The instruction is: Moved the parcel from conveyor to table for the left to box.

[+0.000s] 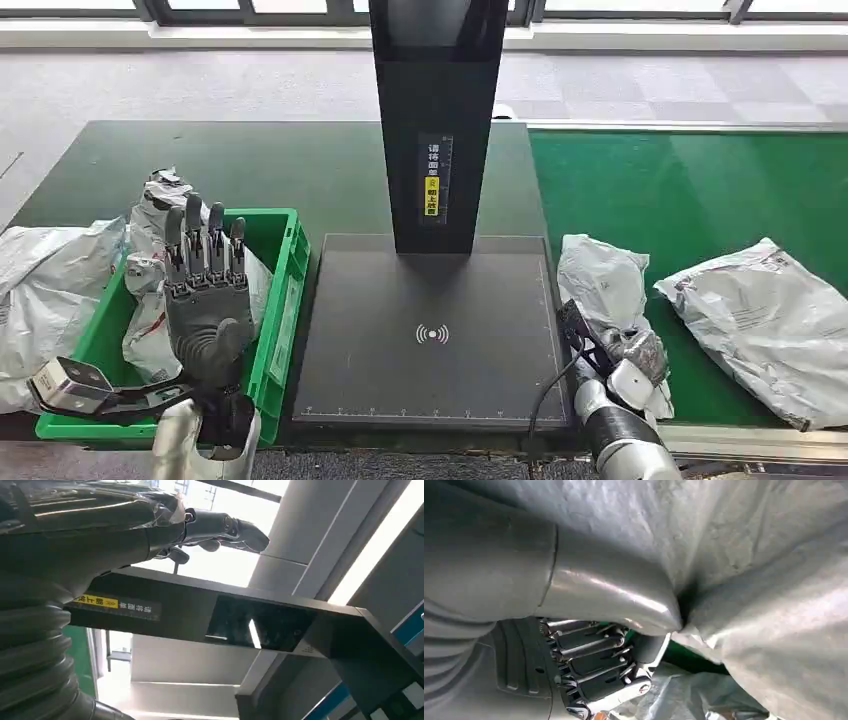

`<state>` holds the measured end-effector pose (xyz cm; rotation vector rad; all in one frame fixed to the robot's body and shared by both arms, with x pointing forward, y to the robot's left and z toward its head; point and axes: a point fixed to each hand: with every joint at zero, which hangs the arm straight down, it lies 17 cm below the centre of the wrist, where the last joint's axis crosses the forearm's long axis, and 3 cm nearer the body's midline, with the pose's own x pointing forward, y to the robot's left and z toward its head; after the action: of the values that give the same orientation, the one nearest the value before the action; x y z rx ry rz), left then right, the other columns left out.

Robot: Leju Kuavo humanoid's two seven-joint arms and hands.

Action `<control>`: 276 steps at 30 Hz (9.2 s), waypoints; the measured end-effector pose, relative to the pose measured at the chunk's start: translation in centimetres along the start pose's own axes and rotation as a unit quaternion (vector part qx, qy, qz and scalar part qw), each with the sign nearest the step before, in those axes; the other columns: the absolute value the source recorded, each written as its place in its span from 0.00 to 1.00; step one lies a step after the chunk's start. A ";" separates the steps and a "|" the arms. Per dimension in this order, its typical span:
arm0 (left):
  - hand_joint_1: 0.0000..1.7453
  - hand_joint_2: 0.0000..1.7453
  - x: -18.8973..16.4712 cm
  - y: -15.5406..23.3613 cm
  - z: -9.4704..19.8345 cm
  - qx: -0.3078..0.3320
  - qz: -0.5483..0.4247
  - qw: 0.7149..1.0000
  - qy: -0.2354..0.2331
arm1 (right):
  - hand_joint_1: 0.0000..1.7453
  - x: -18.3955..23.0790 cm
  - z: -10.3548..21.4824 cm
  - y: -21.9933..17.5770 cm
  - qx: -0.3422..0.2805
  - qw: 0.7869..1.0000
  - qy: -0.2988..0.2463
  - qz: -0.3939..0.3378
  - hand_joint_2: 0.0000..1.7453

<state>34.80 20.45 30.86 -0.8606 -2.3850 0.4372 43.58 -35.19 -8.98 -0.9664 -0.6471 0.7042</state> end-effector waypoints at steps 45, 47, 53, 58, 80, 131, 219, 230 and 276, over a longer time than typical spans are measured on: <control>0.00 1.00 -0.5 0.3 0.1 0.006 -0.003 1.000 0.006 | 1.00 1.9 14.6 -29.4 -0.501 0.806 -0.241 -0.203 1.00; 0.00 1.00 -0.7 0.4 0.2 0.006 -0.002 1.000 0.009 | 1.00 0.9 16.7 -32.2 -0.539 0.778 -0.247 -0.207 1.00; 0.00 1.00 -1.1 0.5 0.5 0.007 -0.003 1.000 0.016 | 1.00 -0.2 21.1 -36.1 -0.601 0.723 -0.271 -0.209 1.00; 0.00 1.00 -1.1 0.5 0.5 0.006 -0.004 1.000 0.016 | 1.00 1.3 22.0 -35.6 -0.593 0.693 -0.321 -0.256 1.00; 0.00 1.00 -0.7 0.1 0.5 -0.006 0.000 1.000 0.014 | 1.00 23.7 23.4 -16.8 -0.147 0.736 -0.574 -0.327 1.00; 0.00 1.00 -12.8 -3.6 1.5 -0.109 -0.195 0.962 0.157 | 0.00 19.7 21.0 -20.3 -0.287 0.711 -0.473 -0.435 1.00; 1.00 1.00 -17.7 -9.5 -3.0 -0.194 -0.763 0.616 -0.006 | 0.00 12.5 26.3 -31.9 -0.461 0.621 -0.469 -0.427 1.00; 1.00 1.00 -9.8 -11.2 -6.9 -0.130 -0.771 0.616 -0.095 | 0.00 11.8 26.1 -32.0 -0.468 0.624 -0.462 -0.422 1.00; 0.00 1.00 5.4 18.5 -3.4 0.126 -0.881 0.451 0.069 | 0.00 10.5 26.1 -32.7 -0.483 0.620 -0.451 -0.422 1.00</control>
<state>42.29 38.12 27.02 1.6986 -1.6518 -0.2149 38.02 -26.74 32.92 -1.0230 -2.3794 -0.1856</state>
